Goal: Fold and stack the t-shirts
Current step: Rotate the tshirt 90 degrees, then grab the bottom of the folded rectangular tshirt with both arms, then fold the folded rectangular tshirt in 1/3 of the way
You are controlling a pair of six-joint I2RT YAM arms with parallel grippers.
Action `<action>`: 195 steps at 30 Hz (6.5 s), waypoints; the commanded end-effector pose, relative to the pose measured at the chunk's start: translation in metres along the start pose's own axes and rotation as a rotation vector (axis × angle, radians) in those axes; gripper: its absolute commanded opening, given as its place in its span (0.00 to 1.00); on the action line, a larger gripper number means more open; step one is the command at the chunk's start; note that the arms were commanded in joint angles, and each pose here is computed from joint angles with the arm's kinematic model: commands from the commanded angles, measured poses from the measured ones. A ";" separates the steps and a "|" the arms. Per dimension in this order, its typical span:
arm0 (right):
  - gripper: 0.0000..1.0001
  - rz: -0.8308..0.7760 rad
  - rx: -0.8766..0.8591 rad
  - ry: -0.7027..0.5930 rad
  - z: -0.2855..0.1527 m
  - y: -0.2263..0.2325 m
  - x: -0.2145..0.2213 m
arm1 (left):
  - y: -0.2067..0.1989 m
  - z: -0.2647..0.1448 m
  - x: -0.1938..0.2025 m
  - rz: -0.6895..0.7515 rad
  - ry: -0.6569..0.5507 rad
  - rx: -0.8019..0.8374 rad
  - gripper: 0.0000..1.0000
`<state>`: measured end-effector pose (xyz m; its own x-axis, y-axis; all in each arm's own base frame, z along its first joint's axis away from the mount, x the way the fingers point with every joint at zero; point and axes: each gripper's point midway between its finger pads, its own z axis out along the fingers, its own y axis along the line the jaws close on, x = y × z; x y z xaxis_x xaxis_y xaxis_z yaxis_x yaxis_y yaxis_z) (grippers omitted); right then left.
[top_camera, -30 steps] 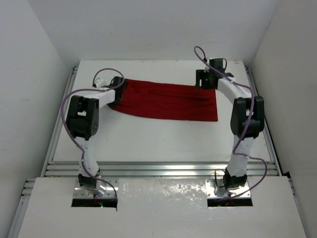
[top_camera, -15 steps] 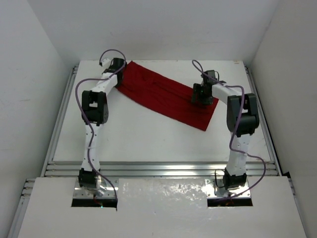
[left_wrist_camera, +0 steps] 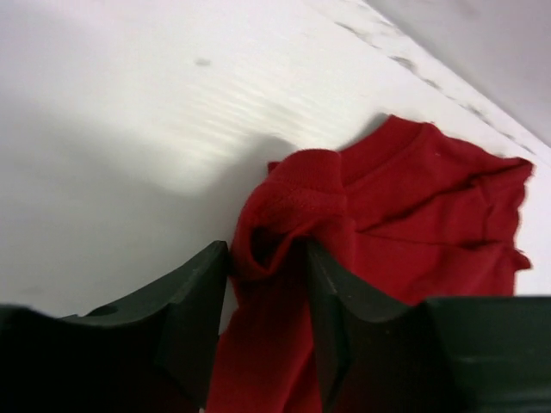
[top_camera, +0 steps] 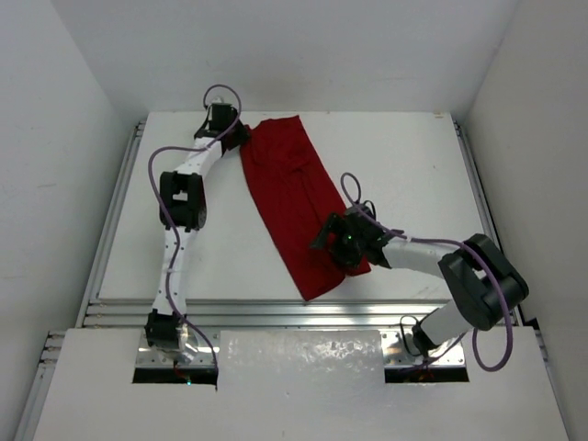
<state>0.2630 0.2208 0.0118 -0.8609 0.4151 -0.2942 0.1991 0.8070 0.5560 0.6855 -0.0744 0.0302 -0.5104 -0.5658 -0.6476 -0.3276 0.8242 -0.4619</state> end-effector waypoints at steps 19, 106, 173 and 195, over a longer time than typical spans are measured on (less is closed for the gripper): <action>0.95 -0.448 0.050 -0.033 0.008 0.079 -0.092 | -0.002 -0.131 -0.088 -0.111 -0.169 -0.187 0.98; 0.77 -0.505 -0.259 -0.201 0.075 0.135 -0.321 | 0.084 -0.356 0.321 0.216 0.379 -0.194 0.91; 0.00 -0.229 -0.219 -0.054 -0.102 -0.001 0.009 | 0.062 -0.434 0.291 0.288 0.306 0.017 0.00; 0.00 -0.338 -0.093 -0.104 -0.037 0.093 -0.170 | -0.040 -0.302 0.115 0.376 0.045 -0.122 0.00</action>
<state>0.3857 0.2090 0.1234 -0.8432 0.1912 -0.5025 -0.0936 0.8682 0.4873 0.3704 -0.1747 0.1345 -0.7009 -0.2194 -0.6787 -0.1956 0.9742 -0.1129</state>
